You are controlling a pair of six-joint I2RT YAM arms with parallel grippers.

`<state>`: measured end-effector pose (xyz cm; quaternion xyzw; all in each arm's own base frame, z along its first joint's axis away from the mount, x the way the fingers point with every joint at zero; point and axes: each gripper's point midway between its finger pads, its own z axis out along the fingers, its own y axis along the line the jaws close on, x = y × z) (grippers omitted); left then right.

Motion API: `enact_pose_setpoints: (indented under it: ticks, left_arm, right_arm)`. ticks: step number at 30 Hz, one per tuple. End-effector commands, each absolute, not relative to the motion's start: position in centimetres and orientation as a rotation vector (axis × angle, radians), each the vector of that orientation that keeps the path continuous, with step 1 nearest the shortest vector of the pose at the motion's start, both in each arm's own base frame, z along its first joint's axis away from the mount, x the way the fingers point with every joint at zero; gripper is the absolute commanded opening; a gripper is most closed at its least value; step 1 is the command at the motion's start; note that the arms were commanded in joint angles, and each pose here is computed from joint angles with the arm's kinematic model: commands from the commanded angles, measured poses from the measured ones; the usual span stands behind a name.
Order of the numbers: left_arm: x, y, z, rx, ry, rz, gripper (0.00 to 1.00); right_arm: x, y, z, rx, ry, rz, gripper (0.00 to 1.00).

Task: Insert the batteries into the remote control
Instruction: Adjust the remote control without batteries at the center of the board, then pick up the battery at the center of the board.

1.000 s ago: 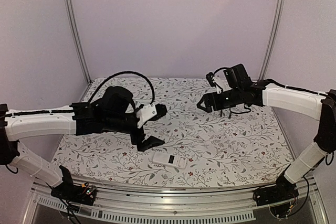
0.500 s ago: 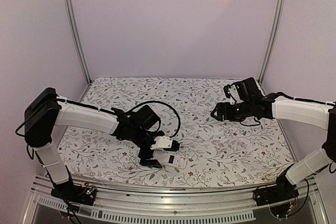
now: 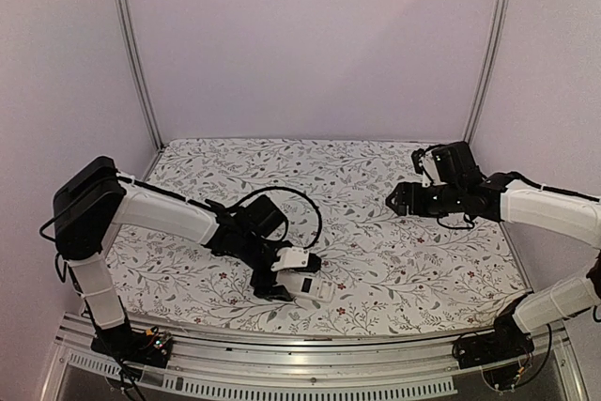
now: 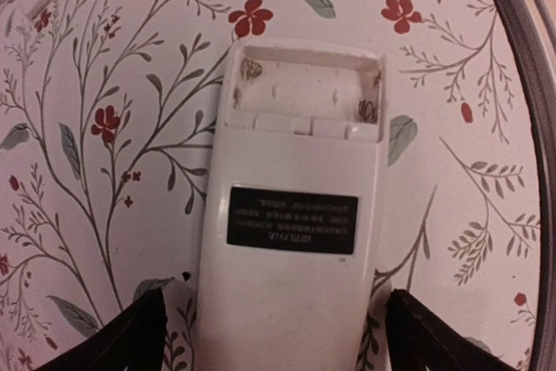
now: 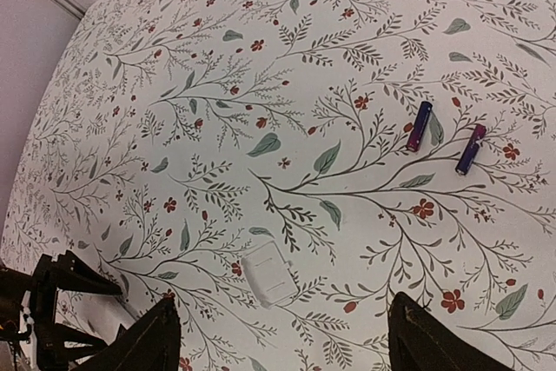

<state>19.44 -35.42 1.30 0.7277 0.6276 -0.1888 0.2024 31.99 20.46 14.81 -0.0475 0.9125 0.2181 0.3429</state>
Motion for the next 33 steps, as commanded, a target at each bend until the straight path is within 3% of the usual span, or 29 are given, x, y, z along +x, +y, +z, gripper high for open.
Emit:
enact_pose_setpoints:
  ticks: [1,13,21,24,26,31,33]
  left_arm:
    - [19.3,-35.5,0.4,1.992,1.791,-0.503,0.82]
    - [16.4,-35.3,-2.2,1.932,1.997,-0.543,0.61]
    - [16.2,-35.4,-2.4,1.912,2.024,-0.521,0.60]
    - [16.4,-35.6,-1.9,1.897,2.028,-0.521,0.64]
    - [16.7,-36.0,-1.0,1.871,2.016,-0.526,0.72]
    - [18.5,-37.6,3.7,1.749,1.940,-0.523,0.88]
    - [19.3,-38.0,5.8,1.699,1.919,-0.522,0.89]
  right_arm:
    - [32.2,19.9,14.9,-0.088,2.356,0.541,0.80]
    - [32.6,19.2,14.7,-0.039,2.357,0.495,0.80]
    - [33.3,17.3,14.1,0.044,2.362,0.397,0.79]
    - [33.7,16.4,13.8,0.101,2.376,0.367,0.78]
    - [34.0,15.7,13.5,0.125,2.384,0.326,0.75]
    - [36.4,12.7,12.3,0.252,2.444,0.263,0.61]
    - [37.5,12.2,11.6,0.293,2.473,0.299,0.57]
